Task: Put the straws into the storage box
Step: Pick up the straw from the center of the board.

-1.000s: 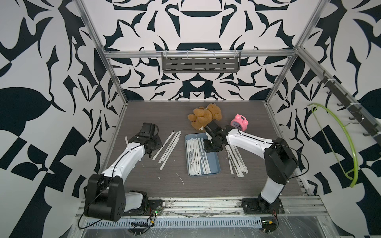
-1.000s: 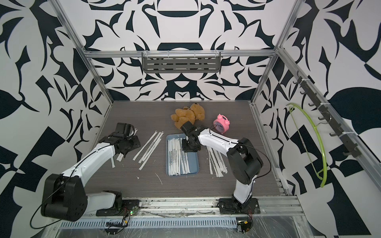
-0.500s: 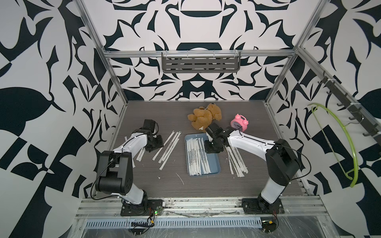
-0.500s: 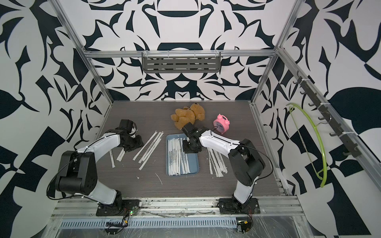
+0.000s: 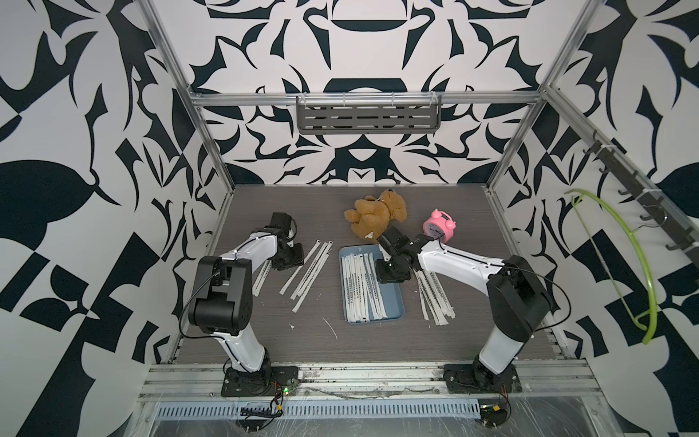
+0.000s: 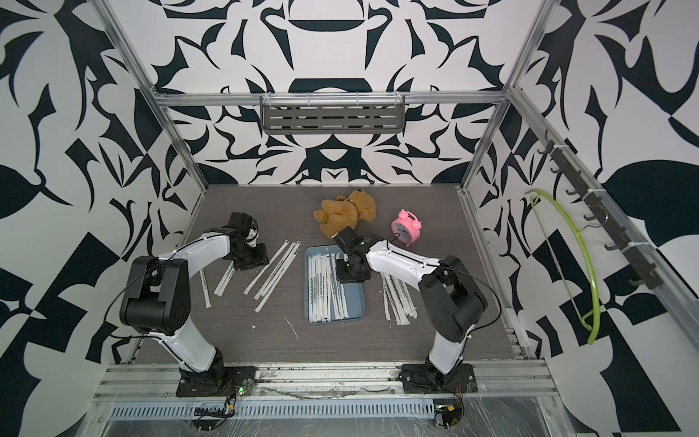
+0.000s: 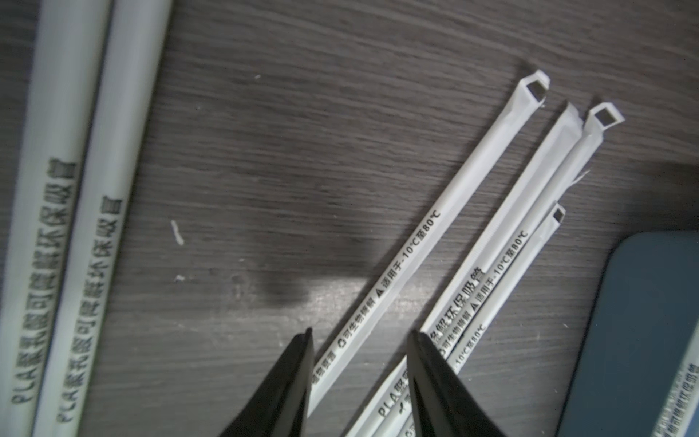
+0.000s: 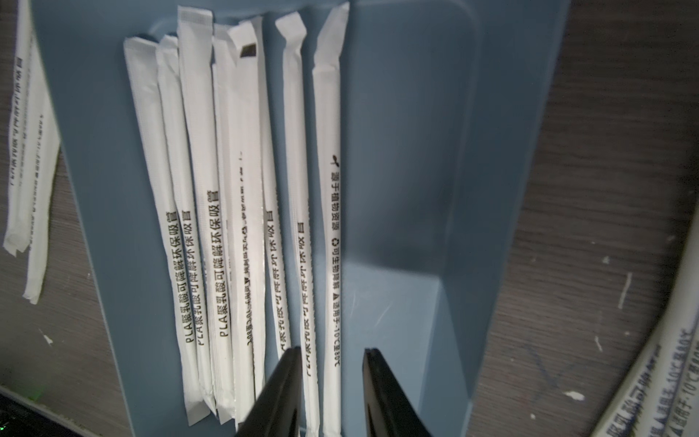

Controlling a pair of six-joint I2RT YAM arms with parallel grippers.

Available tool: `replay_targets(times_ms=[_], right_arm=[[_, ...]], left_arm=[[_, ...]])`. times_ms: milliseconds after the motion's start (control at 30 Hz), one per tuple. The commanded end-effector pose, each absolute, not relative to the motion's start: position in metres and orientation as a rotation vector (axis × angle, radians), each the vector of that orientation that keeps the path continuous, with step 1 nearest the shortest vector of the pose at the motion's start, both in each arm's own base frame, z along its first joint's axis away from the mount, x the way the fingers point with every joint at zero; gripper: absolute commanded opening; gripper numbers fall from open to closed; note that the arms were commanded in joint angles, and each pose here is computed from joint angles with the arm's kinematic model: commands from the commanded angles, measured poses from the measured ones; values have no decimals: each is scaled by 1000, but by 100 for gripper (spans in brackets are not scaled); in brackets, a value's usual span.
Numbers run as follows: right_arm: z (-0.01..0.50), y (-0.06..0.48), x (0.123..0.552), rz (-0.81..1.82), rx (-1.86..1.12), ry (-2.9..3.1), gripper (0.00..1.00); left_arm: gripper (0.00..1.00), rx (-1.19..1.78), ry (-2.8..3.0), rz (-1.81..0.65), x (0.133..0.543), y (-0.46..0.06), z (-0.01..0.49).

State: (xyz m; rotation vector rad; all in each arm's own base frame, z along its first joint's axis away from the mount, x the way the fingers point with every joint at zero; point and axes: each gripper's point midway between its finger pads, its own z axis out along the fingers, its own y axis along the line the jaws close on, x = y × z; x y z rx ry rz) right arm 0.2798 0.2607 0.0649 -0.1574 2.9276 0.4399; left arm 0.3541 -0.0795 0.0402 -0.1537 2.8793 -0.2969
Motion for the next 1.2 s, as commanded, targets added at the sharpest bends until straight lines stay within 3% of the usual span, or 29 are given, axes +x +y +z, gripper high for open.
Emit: replay_targets(times_ms=[0,300,733,1000,1167], right_arm=[[78,264,281,472,-147,2889,33],[74,267,280,471,-160,2895,33],[78,266,280,466,-160,2889,33],[86,268,282,469,-176,2879,33],[94,264,283,457,-182,2862,33]], left_arm=[[47,-88,2932,-259,351,-81,34],[42,-64,2978,-198,351,-78,20],[13,69,3001,25,350,-72,16],[3,90,2915,82,357,-65,53],[2,80,2816,106,357,-68,109]])
